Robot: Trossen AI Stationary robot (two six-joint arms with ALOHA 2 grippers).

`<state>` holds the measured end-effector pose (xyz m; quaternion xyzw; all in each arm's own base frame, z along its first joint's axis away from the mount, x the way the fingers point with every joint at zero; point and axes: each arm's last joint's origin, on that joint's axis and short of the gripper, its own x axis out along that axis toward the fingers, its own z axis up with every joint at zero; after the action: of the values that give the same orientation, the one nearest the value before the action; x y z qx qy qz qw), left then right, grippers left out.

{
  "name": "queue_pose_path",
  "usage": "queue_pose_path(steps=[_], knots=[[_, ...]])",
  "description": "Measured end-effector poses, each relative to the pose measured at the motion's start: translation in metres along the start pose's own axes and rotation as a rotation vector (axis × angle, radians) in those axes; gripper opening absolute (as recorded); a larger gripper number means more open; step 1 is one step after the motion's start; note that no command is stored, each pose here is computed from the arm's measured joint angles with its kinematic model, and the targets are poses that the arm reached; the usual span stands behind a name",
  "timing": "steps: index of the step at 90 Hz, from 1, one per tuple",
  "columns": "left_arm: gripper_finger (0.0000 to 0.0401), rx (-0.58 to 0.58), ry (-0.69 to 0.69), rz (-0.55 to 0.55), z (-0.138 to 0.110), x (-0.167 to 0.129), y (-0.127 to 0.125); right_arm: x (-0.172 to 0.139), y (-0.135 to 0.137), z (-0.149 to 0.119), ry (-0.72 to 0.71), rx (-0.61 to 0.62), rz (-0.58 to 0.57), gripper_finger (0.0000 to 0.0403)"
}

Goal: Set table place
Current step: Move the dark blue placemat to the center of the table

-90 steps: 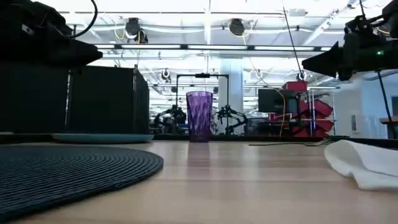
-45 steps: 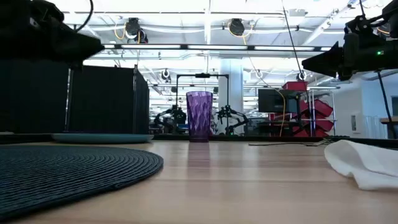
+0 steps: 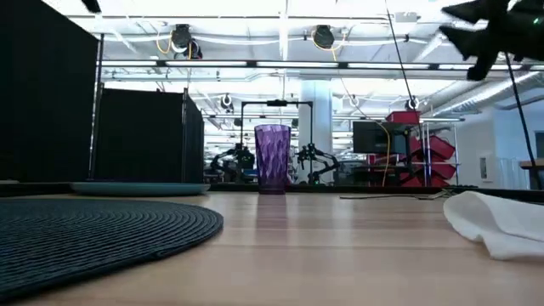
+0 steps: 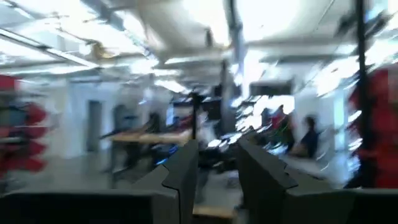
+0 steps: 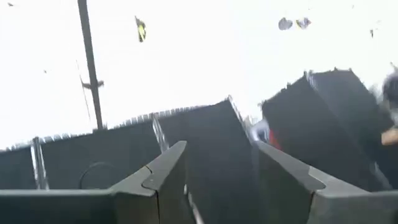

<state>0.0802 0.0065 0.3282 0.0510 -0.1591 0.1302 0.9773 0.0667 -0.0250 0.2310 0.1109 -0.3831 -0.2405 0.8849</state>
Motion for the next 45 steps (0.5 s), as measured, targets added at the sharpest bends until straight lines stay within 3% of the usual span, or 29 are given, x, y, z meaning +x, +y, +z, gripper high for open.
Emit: queue_pose_path(steps=[14,26,45], knots=[[0.0094,0.139,0.274,0.146,0.023,0.041,-0.001,0.0,0.0,0.0,0.001,0.044,0.005,0.0169],[0.0094,0.273,0.551,0.259,0.031,0.072,0.003,0.005,0.004,-0.007,0.113,0.057,0.067,0.0169],[0.0094,0.244,0.812,0.339,0.02,0.087,0.01,0.034,0.02,-0.006,0.306,0.051,0.16,0.0169]])
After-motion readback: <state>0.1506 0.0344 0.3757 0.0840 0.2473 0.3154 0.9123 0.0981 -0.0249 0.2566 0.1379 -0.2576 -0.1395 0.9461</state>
